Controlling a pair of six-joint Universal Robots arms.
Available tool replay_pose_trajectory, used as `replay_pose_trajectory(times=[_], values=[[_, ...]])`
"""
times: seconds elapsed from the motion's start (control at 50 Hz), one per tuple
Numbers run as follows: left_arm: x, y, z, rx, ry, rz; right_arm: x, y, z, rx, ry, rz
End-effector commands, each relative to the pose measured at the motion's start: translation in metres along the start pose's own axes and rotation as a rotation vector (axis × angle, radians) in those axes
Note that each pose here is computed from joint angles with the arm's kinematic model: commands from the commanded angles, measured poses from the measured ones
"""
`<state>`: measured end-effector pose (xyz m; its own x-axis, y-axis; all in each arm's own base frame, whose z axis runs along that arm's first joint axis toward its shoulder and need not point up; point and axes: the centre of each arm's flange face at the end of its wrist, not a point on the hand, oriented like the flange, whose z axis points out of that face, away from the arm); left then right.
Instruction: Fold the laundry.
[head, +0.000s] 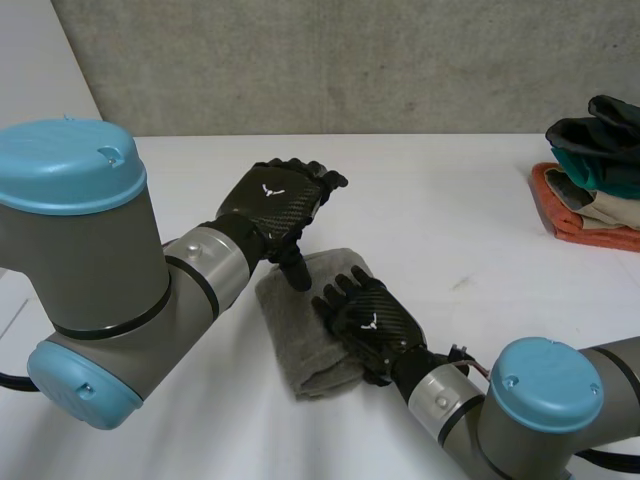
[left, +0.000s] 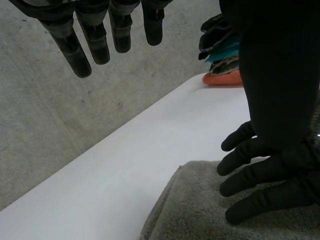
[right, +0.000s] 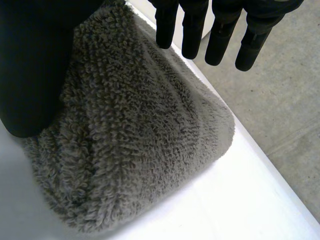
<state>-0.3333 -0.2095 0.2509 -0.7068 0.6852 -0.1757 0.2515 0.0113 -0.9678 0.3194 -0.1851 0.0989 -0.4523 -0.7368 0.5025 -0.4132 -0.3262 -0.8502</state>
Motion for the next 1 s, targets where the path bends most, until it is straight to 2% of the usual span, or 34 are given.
replay_pose_trajectory(times=[0.02,0.18,0.34,0.36,0.5,0.52,0.58,0.68,0.78,0.86,0.9,1.0], values=[[0.0,0.0,0.0,0.001,-0.001,-0.004,0.004,0.001,0.011,0.01,0.005,-0.002],[-0.001,0.0,0.0,0.001,-0.001,-0.004,0.016,-0.003,0.028,0.046,0.035,0.017],[-0.002,-0.014,0.001,0.048,-0.004,0.002,0.068,-0.034,0.054,0.163,0.157,0.02],[-0.003,-0.017,0.0,0.056,-0.006,0.003,0.094,-0.041,0.056,0.184,0.21,0.022],[-0.005,-0.045,-0.002,0.142,-0.013,0.011,0.196,-0.088,0.057,0.345,0.409,0.027],[-0.005,-0.047,-0.003,0.148,-0.013,0.014,0.224,-0.097,0.054,0.389,0.46,0.033],[-0.004,-0.053,-0.003,0.167,-0.009,0.017,0.26,-0.107,0.048,0.443,0.522,0.032],[0.005,-0.057,-0.006,0.181,0.016,0.021,0.344,-0.115,0.023,0.551,0.633,0.021],[0.012,-0.059,-0.008,0.19,0.035,0.023,0.415,-0.09,-0.011,0.574,0.727,0.032],[0.015,-0.058,-0.009,0.188,0.043,0.023,0.469,-0.051,-0.031,0.616,0.776,0.047],[0.015,-0.058,-0.009,0.188,0.043,0.023,0.481,-0.035,-0.034,0.623,0.771,0.053],[0.018,-0.055,-0.008,0.179,0.051,0.023,0.502,0.048,-0.042,0.58,0.752,0.156]])
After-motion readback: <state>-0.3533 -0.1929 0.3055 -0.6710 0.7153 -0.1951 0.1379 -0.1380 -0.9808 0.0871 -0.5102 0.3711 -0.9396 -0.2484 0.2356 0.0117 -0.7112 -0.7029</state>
